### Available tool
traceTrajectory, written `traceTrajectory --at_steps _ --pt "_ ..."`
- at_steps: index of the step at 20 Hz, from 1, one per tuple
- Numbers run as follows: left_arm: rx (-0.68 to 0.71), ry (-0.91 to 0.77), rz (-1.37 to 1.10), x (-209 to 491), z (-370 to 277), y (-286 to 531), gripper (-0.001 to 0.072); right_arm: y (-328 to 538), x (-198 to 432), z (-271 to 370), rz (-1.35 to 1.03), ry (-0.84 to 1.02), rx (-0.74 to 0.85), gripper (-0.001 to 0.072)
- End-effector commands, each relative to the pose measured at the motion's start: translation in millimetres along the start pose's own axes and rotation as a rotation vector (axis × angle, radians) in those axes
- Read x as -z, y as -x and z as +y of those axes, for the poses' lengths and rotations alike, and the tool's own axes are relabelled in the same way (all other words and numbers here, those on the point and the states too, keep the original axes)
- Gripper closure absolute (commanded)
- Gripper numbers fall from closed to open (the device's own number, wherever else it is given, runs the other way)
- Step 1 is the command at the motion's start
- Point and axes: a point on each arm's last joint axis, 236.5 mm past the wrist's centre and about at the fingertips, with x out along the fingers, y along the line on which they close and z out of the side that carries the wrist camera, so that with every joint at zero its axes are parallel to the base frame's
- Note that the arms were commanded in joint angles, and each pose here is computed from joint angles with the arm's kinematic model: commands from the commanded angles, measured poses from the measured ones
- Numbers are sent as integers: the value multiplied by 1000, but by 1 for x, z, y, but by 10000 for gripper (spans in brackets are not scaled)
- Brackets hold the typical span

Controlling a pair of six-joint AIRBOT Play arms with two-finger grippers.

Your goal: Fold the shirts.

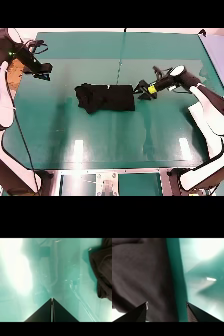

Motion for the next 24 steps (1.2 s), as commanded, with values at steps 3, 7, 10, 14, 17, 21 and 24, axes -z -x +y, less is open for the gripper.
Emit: traceTrajectory --at_steps 3,7,10,14,17,21,24 --pt "-23 19 7 2 6 0 681 -55 3 44 12 -27 -261 176" --pt "-23 19 7 2 6 0 680 -20 -3 105 19 83 -429 696" --pt "-22 19 11 3 5 0 680 55 -21 144 -67 174 -493 696" --pt "-21 19 21 5 5 0 680 190 -47 153 -331 209 -516 697" --pt "-20 19 21 5 5 0 680 287 -56 115 -545 160 -434 697" --pt "-19 19 25 6 5 0 680 396 -52 34 -817 37 -262 697" --pt "-18 19 25 6 4 0 680 470 -32 -30 -1001 -105 -161 697"
